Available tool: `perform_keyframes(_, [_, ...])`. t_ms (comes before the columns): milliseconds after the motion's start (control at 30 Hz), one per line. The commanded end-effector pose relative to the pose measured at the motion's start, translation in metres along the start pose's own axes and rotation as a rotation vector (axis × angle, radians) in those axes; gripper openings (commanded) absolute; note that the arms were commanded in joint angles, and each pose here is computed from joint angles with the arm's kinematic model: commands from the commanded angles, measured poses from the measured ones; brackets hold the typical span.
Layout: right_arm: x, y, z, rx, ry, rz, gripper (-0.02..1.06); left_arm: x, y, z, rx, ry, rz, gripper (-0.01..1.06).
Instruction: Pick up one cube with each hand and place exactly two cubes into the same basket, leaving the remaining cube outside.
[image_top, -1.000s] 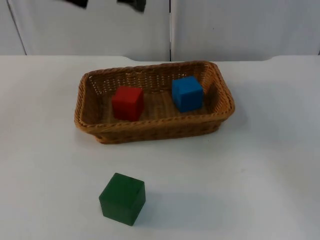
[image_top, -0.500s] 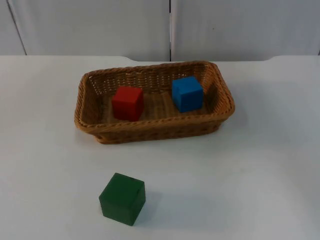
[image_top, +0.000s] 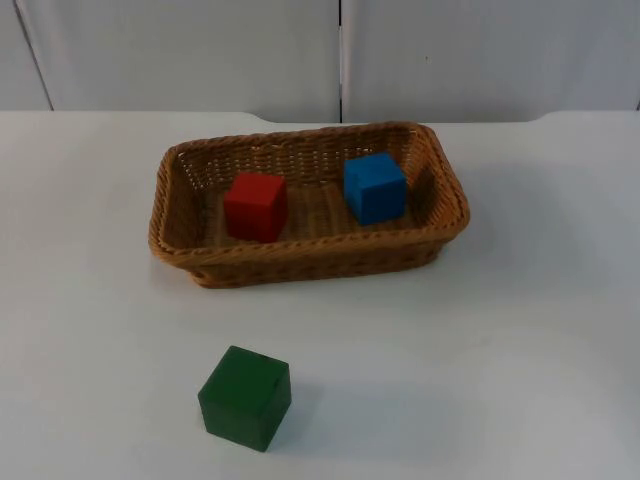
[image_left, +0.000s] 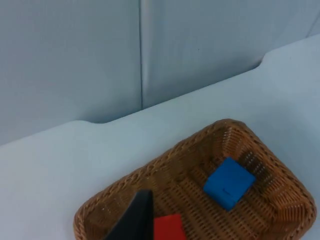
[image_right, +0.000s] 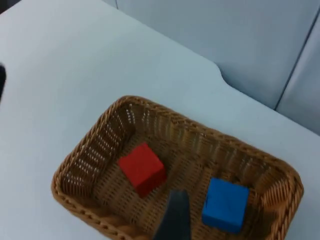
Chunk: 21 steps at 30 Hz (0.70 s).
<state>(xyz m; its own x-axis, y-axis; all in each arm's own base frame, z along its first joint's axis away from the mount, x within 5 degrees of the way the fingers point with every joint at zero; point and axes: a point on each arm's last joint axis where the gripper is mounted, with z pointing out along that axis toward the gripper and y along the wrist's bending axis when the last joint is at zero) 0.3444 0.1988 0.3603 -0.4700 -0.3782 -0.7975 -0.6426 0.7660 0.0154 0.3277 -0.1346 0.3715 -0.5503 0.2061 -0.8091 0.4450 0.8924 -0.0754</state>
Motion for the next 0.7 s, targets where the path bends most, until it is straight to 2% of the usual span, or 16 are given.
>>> perform_keyframes(0, [0.006,0.005,-0.013,0.005,-0.018,0.001,0.69,-0.001,-0.007,-0.010,0.015,0.001,0.029,1.05])
perform_keyframes(167, [0.014,0.007,-0.021,0.005,-0.010,0.003,0.69,0.000,-0.008,-0.022,0.016,-0.008,0.038,1.05])
perform_keyframes(400, [0.025,0.010,-0.032,0.006,-0.011,0.009,0.69,0.034,-0.008,-0.042,-0.008,-0.063,0.030,1.05])
perform_keyframes(667, [0.043,0.015,-0.046,0.011,-0.009,0.014,0.69,0.058,-0.011,-0.065,-0.010,-0.066,0.031,1.05])
